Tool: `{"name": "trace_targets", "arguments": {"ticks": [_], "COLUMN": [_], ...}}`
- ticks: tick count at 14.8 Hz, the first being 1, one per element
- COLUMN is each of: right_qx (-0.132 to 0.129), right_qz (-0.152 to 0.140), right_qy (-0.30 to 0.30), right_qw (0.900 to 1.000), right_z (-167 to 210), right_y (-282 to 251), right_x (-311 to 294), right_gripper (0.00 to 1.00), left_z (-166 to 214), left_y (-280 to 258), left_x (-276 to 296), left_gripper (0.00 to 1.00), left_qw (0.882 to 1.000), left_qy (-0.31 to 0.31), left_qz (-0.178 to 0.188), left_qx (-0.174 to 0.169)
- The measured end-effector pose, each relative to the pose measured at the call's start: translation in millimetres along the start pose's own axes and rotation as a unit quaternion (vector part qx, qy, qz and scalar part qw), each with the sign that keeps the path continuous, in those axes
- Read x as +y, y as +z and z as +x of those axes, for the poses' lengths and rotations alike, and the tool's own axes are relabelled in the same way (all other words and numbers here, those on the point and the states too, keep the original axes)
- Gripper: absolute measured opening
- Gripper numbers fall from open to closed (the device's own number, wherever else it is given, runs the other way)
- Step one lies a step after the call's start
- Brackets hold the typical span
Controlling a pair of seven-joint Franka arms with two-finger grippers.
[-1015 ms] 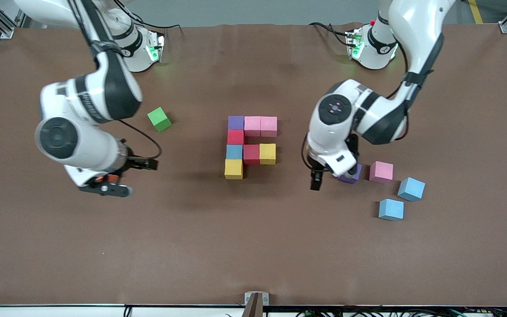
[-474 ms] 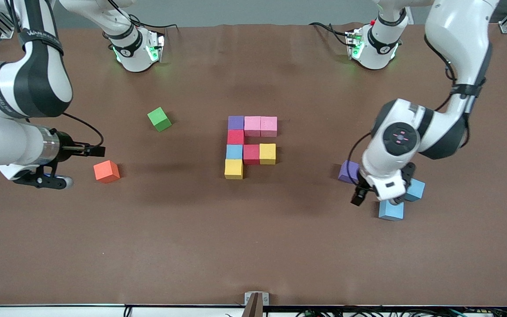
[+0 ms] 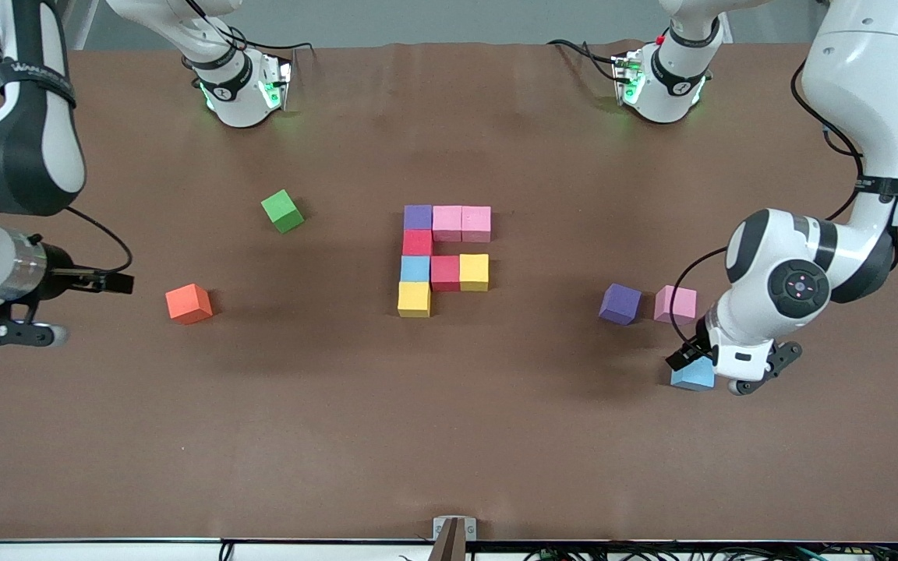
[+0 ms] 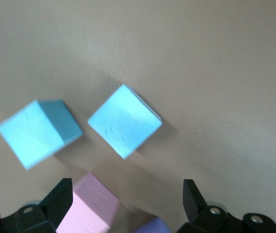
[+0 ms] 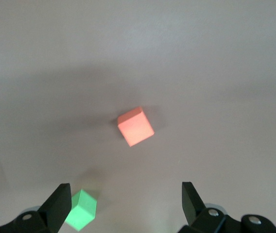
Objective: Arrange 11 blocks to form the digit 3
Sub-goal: 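Grasp the orange block with the right gripper while the left gripper grasps blue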
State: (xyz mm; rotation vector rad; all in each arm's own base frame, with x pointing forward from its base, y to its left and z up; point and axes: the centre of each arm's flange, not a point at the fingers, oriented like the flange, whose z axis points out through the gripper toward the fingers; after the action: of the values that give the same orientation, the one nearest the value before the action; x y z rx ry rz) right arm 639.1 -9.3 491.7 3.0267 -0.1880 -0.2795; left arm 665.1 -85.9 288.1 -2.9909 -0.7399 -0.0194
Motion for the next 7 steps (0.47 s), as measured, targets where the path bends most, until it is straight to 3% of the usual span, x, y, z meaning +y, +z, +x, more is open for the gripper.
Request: {"name": "trace_targets", "arguments": {"ticks": [3,7], "right_qx": [0.003,-0.004], "right_qz": [0.002,0.008], "right_qy": [0.009,0.025], "right_qw": [1.000,1.000], "right_z": [8,19], "right_y": [12,80], "right_x": [11,31], "right_gripper": [1.00,1.00], "left_z": [19,32], "left_y": [13,26], "left_x": [-18,-18], "left_gripper": [1.00,1.00], "left_qw": [0.990,0.959], "left_qy": [0.139,0.282], "left_qz": [-0.004,-0.013], "left_qx": [-0.006,-0.008]}}
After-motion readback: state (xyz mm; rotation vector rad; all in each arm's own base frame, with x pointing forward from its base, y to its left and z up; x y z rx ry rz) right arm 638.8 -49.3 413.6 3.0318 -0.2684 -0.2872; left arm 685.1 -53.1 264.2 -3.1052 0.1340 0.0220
